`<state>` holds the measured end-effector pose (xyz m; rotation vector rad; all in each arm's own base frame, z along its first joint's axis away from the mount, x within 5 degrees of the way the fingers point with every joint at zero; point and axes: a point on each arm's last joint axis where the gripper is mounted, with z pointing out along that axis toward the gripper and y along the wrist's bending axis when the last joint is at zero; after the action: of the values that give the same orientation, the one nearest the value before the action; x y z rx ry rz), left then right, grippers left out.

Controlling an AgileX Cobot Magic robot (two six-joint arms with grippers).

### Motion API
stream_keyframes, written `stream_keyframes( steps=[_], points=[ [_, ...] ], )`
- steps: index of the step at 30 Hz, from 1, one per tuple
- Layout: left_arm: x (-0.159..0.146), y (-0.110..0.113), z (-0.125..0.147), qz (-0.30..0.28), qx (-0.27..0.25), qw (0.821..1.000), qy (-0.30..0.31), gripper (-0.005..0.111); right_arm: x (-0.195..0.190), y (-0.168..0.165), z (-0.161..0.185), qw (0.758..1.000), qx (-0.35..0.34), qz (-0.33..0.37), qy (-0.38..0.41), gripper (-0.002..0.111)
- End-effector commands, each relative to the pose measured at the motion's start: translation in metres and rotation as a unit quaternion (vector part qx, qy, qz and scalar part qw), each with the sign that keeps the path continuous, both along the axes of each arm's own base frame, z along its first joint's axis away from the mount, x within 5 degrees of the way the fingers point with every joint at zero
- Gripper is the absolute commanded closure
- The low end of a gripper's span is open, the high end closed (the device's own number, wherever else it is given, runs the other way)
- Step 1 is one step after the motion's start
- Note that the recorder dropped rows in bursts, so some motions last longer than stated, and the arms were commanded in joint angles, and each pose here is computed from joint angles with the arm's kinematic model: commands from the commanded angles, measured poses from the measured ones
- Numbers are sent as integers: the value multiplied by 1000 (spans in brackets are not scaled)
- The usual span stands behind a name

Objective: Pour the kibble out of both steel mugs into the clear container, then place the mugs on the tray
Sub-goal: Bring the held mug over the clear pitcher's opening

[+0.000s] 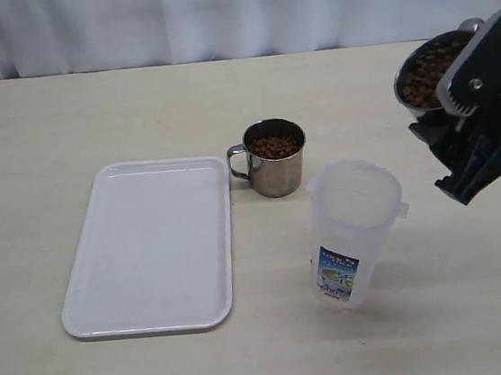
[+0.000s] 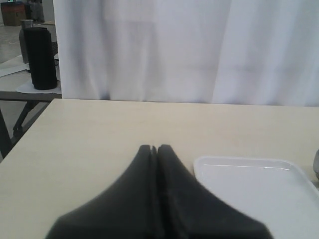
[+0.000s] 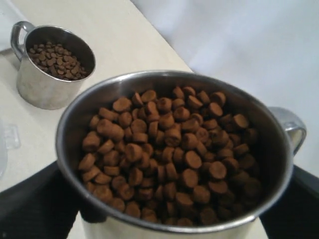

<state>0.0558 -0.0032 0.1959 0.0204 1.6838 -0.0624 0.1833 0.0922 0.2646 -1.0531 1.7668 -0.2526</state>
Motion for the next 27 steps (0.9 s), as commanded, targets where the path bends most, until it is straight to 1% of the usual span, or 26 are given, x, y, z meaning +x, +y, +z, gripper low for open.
stream_keyframes(
  steps=[1, 3, 7, 13, 22, 27],
  points=[
    [0, 0, 0, 1, 1, 1000, -2, 107, -4, 8, 3, 999, -42, 16, -17, 104],
    [0, 0, 0, 1, 1, 1000, -2, 107, -8, 13, 2, 998, -50, 23, -17, 104],
    [0, 0, 0, 1, 1, 1000, -2, 107, -17, 19, -2, 995, -88, 34, -21, 104],
    [0, 0, 0, 1, 1, 1000, -2, 107, -23, 28, 1, 993, -97, 48, -47, 104],
    [0, 0, 0, 1, 1, 1000, -2, 107, -22, 30, 2, 988, -122, 62, -69, 104],
    [0, 0, 0, 1, 1, 1000, -2, 107, -17, 34, -7, 980, -168, 79, -67, 104]
  ],
)
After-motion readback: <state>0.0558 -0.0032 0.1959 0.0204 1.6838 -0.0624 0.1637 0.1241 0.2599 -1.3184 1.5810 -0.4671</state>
